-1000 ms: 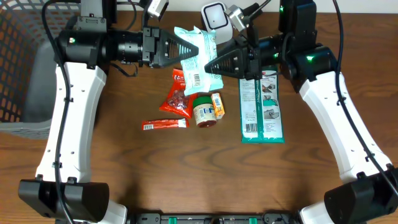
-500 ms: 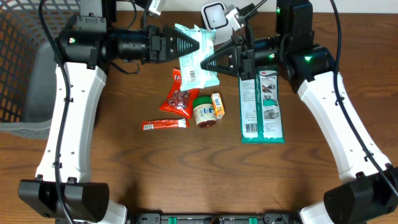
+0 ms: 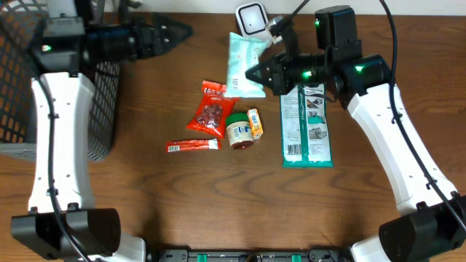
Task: Scan the item barcode
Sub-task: 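Raise the wipes pack with the right gripper toward the white scanner, then hold the wipes pack barcode in front of the scanner, right gripper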
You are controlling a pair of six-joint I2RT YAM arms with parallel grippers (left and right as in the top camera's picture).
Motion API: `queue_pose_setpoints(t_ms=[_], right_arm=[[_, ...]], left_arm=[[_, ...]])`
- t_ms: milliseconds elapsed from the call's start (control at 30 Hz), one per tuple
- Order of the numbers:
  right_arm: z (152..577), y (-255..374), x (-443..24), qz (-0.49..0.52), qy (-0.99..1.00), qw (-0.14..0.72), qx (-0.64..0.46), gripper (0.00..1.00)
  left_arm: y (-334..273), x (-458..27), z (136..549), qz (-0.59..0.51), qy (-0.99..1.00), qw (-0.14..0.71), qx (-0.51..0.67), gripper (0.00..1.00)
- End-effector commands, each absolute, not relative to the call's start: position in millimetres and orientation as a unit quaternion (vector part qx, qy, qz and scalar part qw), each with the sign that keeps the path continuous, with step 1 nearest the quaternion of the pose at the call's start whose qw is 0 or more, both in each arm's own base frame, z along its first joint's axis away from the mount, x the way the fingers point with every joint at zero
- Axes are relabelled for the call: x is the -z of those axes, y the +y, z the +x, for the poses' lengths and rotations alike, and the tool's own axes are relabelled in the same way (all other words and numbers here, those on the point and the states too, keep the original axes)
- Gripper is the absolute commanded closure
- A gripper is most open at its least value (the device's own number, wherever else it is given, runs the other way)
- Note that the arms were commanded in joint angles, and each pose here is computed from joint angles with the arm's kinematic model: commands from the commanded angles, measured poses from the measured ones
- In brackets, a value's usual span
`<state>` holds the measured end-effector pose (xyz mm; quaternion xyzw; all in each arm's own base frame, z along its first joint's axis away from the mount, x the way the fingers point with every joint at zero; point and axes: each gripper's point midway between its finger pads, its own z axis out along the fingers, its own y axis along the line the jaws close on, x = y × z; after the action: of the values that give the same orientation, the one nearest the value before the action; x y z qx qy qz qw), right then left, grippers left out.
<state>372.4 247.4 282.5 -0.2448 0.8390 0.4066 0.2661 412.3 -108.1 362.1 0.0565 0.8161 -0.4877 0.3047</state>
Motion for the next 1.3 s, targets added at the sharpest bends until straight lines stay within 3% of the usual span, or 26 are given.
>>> queue_pose_setpoints(t_ms=[0,33,333,633,1267], right_arm=[[399,218,-314,-0.22,0.868,0.34,-0.287,0.99],[402,212,-322,-0.217,0.872,0.351,-0.265,0.99],[422,172,-388,-0.195,0.861,0.461,-0.092,0.99],[453,198,-405,-0.326,0.778,0.527,0.101,0.99],[576,240,-272,-0.457,0.69,0.45,0.335,0.99]], left_arm=[[-75,-353,424,0.021,0.83,0.326,0.453,0.25],[-67,-351,427,0.01,0.834,0.331,0.442,0.18],[-10,-314,446,-0.083,0.889,0.351,0.283,0.18],[0,-296,437,-0.112,0.91,0.322,0.236,0.17],[0,-295,437,-0.112,0.91,0.322,0.236,0.16]])
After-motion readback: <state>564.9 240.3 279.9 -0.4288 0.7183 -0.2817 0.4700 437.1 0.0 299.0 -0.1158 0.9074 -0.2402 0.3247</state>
